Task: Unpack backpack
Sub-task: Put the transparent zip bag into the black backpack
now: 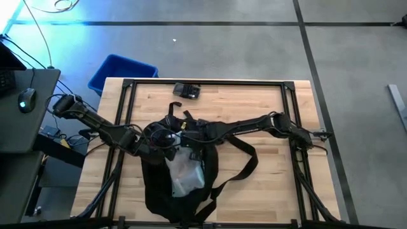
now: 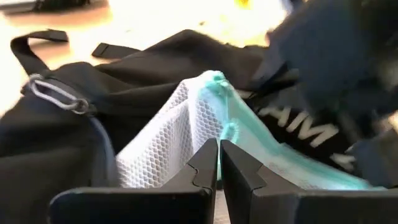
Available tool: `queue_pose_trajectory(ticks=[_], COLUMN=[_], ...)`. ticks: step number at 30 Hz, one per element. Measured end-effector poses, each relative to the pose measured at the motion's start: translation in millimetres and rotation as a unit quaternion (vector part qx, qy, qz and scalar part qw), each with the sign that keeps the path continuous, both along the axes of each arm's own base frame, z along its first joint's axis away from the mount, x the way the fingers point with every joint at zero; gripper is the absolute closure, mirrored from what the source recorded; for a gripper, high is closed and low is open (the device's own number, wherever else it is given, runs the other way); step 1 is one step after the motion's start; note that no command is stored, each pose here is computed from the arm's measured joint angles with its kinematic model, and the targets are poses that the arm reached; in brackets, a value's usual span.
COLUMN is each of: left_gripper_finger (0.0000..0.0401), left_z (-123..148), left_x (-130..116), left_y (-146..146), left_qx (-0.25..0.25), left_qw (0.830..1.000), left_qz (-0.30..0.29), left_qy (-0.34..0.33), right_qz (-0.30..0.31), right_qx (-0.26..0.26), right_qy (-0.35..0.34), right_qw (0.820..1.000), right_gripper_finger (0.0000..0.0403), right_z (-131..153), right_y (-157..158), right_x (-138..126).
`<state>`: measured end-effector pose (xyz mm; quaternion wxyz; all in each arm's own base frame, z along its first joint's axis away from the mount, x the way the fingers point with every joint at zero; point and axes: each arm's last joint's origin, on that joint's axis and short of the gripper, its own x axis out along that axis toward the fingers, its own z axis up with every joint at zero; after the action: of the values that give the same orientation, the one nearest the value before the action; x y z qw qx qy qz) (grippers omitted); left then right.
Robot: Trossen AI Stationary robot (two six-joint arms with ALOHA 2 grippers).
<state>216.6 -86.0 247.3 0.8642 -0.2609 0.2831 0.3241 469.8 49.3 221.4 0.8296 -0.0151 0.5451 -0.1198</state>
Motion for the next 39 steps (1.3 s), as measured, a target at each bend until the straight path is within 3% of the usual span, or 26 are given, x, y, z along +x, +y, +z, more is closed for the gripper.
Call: queue_pose_trajectory(ticks=[8,11,16,22,29,33,39], left_gripper_finger=[0.0401,0.0401,0.0401,0.0401,0.0401,0.0401,0.0401], left_z=[6.7,-4.3,-45.9,-89.5,-89.6,-89.7,-91.6], left_x=[16.0,23.0,28.7,41.1,41.5,36.7,29.0], left_y=[1.7,8.0,20.2,31.3,21.2,11.1,0.8], left_qx=[0.055,0.065,0.046,0.039,0.011,0.013,0.007], left_qw=[0.994,0.994,0.997,0.996,0.997,0.995,0.994], left_qz=[-0.093,-0.083,-0.022,0.004,-0.03,-0.052,-0.054], left_qy=[-0.006,0.018,0.065,0.077,0.071,0.08,0.092], right_qz=[-0.025,-0.043,-0.077,-0.056,-0.082,-0.055,-0.026], right_qx=[-0.02,-0.023,-0.002,0.042,0.048,0.028,0.041], right_qy=[-0.081,-0.112,-0.16,-0.197,-0.161,-0.149,-0.14], right_qw=[0.996,0.992,0.984,0.978,0.982,0.987,0.989], right_gripper_finger=[0.0403,0.0403,0.0403,0.0403,0.0398,0.0356,0.0232], right_z=[54.4,72.0,97.4,106.7,101.0,100.5,88.1], right_y=[14.9,19.0,21.9,37.8,43.7,39.2,28.2], right_x=[-18.0,-25.1,-36.1,-35.8,-44.1,-43.8,-30.5])
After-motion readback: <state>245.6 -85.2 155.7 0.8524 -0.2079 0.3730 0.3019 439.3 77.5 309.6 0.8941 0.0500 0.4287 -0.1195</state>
